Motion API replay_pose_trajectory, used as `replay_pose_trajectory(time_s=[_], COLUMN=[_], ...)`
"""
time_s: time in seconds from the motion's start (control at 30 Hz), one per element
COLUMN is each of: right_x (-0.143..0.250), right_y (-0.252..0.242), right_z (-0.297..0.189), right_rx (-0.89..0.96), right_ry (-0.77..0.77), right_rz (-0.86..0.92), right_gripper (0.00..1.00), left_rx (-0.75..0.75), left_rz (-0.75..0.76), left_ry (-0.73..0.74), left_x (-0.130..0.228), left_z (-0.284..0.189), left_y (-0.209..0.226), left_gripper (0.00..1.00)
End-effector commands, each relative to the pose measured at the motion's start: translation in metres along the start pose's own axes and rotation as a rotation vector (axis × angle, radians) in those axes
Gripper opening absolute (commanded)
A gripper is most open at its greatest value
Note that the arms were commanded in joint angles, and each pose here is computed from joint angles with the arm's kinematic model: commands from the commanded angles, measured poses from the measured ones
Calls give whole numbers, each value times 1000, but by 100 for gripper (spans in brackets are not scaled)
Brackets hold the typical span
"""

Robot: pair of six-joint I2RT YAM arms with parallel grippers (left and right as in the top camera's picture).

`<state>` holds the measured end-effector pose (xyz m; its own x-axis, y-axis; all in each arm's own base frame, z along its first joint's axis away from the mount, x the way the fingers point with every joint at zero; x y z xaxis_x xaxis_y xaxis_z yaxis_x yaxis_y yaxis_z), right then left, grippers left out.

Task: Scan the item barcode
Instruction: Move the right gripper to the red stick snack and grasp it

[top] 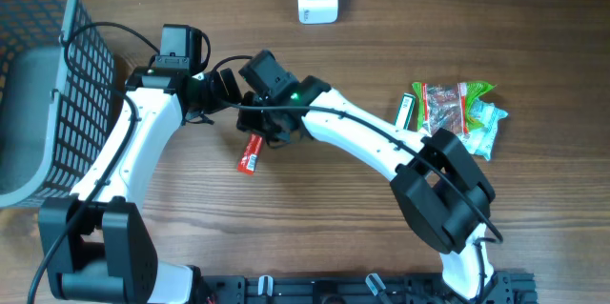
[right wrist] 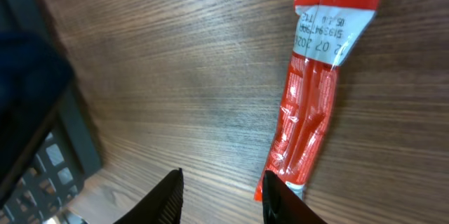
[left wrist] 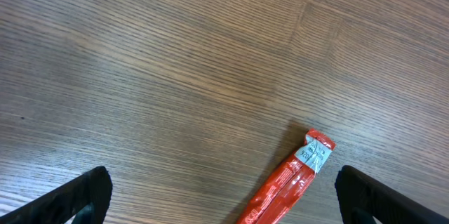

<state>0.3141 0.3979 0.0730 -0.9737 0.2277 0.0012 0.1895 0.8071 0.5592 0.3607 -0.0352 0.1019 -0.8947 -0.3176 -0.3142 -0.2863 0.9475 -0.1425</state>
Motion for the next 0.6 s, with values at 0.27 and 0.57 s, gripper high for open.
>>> replay_pose_trajectory(time_s=[0.27,0.57], right_x=[-5,-33], right_y=[-69,-122], right_z=[37,12], right_rx=[125,299], right_ry=[-176,-226], right_rz=[133,231], right_gripper=[36,23], left_rx=[-7,-7], left_rz=[4,4], left_ry=[1,1], left_x=[-1,-1], left_z=[1,1], left_y=[1,1], left_gripper=[100,100])
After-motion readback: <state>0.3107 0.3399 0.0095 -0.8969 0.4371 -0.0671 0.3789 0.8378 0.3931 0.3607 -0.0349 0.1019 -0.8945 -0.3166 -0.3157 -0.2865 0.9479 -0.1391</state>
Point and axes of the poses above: each gripper's point midway between its finger pads, its own z axis out along the fingers, its own y axis along the line the jaws close on, x = y × z, the point moved 1 cm from there along -z, back along the fingers, and after that the axes turned 2 degrees about z, right-handed, at the moved point
